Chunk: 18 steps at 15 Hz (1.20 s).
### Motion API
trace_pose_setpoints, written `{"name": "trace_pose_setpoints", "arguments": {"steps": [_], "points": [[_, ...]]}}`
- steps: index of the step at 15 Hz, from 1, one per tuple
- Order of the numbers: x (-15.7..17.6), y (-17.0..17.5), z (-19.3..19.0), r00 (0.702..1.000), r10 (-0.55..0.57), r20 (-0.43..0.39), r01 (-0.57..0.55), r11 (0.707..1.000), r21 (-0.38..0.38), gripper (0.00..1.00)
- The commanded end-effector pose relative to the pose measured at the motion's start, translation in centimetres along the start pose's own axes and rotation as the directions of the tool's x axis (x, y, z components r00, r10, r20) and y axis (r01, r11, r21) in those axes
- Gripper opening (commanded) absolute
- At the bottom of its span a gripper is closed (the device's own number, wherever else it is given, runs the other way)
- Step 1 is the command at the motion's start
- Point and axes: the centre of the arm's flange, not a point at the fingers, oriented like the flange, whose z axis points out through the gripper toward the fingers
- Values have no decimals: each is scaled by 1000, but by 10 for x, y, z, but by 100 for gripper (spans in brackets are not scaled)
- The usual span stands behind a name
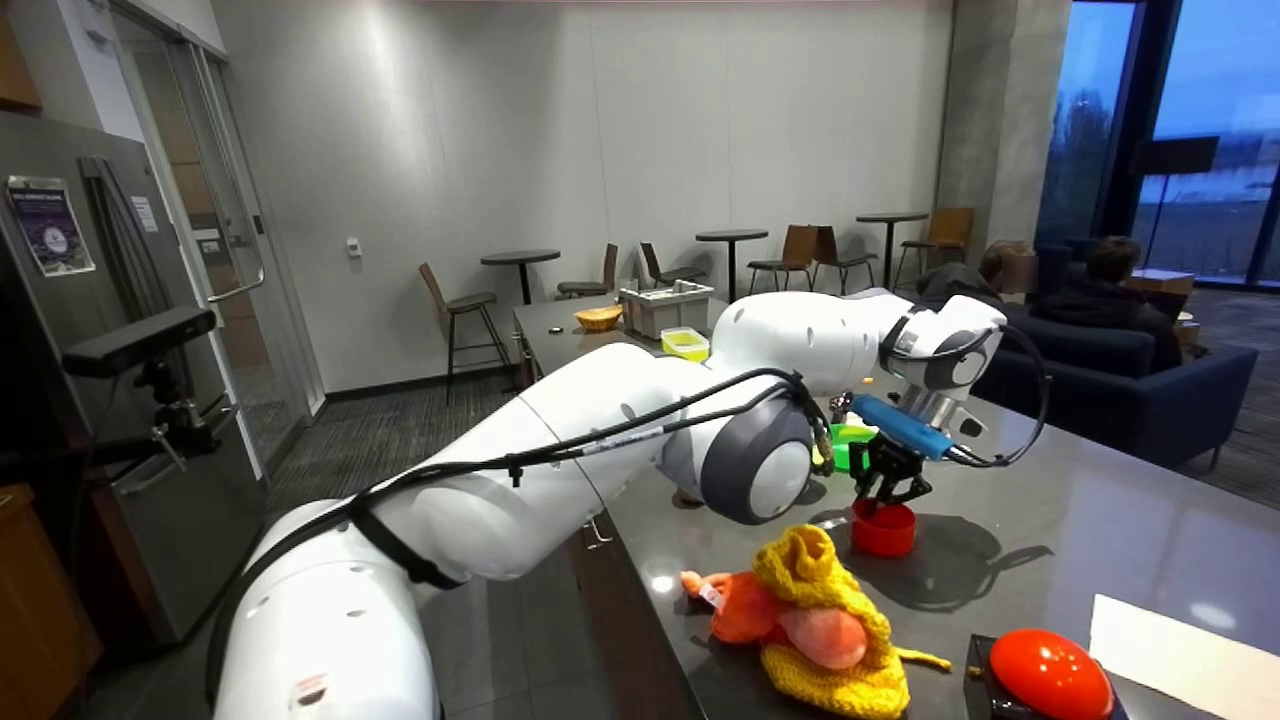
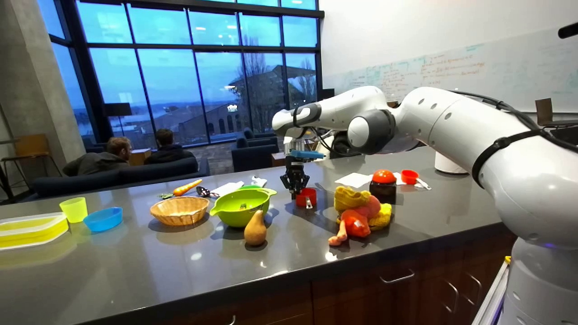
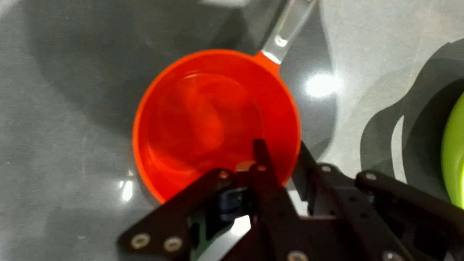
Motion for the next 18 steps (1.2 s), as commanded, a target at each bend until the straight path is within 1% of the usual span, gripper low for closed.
{"name": "trace_pose_setpoints", "arguments": {"steps": [1, 3, 4, 5, 6, 7, 9, 11, 14, 15, 16, 18], "points": [[-4, -11, -14, 1000, 11, -6, -11, 1000, -16, 0], [-9, -17, -21, 1000, 12, -11, -12, 1000, -22, 2], [-13, -22, -25, 1000, 12, -5, -12, 1000, -27, 1], [-16, -27, -29, 1000, 8, -6, -8, 1000, -28, 2], [-22, -35, -35, 1000, -3, -1, 3, 1000, -25, 0], [-26, -43, -40, 1000, -19, 13, 19, 1000, -13, 1], [-35, -61, -49, 997, -37, 72, 37, 999, 3, 1], [-47, -77, -56, 987, -82, 136, 79, 996, 26, 1], [-64, -101, -67, 964, -140, 224, 130, 990, 57, 1], [-69, -109, -70, 952, -172, 253, 160, 985, 67, 1], [-73, -117, -72, 938, -206, 277, 191, 978, 80, 1], [-79, -131, -77, 897, -311, 315, 286, 950, 124, 1]]}}
